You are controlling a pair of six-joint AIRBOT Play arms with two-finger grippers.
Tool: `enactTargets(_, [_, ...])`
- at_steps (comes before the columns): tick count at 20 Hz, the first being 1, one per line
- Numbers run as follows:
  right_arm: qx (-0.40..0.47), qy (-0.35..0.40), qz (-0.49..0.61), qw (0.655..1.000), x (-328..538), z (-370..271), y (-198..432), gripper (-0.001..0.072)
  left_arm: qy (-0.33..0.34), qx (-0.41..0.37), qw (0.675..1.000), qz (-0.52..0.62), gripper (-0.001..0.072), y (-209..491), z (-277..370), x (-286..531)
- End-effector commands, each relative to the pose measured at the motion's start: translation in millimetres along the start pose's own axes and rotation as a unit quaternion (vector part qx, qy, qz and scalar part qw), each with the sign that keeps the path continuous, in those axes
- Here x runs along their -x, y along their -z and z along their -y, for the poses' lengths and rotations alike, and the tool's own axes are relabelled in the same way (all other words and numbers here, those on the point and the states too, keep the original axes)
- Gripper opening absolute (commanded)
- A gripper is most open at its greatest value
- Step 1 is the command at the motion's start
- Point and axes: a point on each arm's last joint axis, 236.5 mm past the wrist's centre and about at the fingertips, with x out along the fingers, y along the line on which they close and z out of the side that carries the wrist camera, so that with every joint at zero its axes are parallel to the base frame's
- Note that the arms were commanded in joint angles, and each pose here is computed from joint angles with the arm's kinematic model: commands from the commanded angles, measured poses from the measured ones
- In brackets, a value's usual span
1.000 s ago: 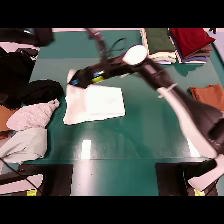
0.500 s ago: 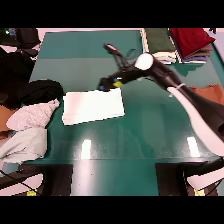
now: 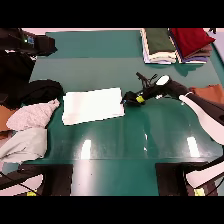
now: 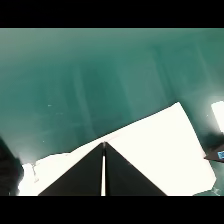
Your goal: Fold the shirts.
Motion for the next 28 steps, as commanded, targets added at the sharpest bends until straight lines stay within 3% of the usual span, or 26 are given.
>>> enactTargets(1, [-0.035, -0.043, 0.021, 0.998, -32.7, -11.0, -5.5, 0.057, 0.009, 0.0, 1.0, 0.004, 0.0024, -0.7, 5.2, -2.6])
enactTargets(2, [-0.032, -0.051, 0.03, 0.998, -39.9, -17.5, -9.4, 0.0566, 0.01, 0.0, 1.0, 0.004, 0.0025, -0.7, 5.3, -2.6])
enactTargets(3, [-0.02, -0.051, 0.03, 0.998, -46.0, -24.2, -12.5, 0.0496, 0.01, 0.001, 1.0, 0.004, 0.0024, -0.7, 5.7, -2.6])
enactTargets(4, [-0.006, -0.054, 0.029, 0.998, -50.1, -32.6, -16.5, 0.0476, 0.012, 0.001, 1.0, 0.004, 0.0025, -0.8, 6.2, -2.6])
enactTargets(5, [0.007, -0.059, 0.029, 0.998, -52.9, -42.4, -21.7, 0.0385, 0.014, 0.002, 1.0, 0.004, 0.0025, -1.0, 7.3, -2.6])
enactTargets(7, [0.062, -0.068, 0.04, 0.995, -54.2, -62.1, -33.4, 0.0018, 0.024, 0.007, 1.0, 0.005, 0.0024, -1.4, 11.9, -2.4])
enactTargets(12, [0.132, -0.013, 0.117, 0.984, 22.3, -69.2, -80.1, 0.0017, 0.061, -0.02, 0.998, -0.002, 0.0023, 4.4, 54.0, -6.2])
enactTargets(16, [0.12, 0.11, 0.19, 0.968, 165.1, -4.6, -106.6, 0.0017, 0.108, -0.057, 0.993, 0.001, 0.0024, 9.7, 110.1, -6.9])
enactTargets(21, [0.028, 0.225, 0.287, 0.93, 344.5, 96.2, -88.8, 0.0017, 0.131, -0.071, 0.989, 0.009, 0.0024, 10.4, 137.4, -5.1])
enactTargets(28, [-0.103, 0.279, 0.425, 0.855, 489.3, 200.7, -53.4, 0.0017, 0.131, -0.052, 0.99, 0.009, 0.0024, 9.3, 137.5, -5.1])
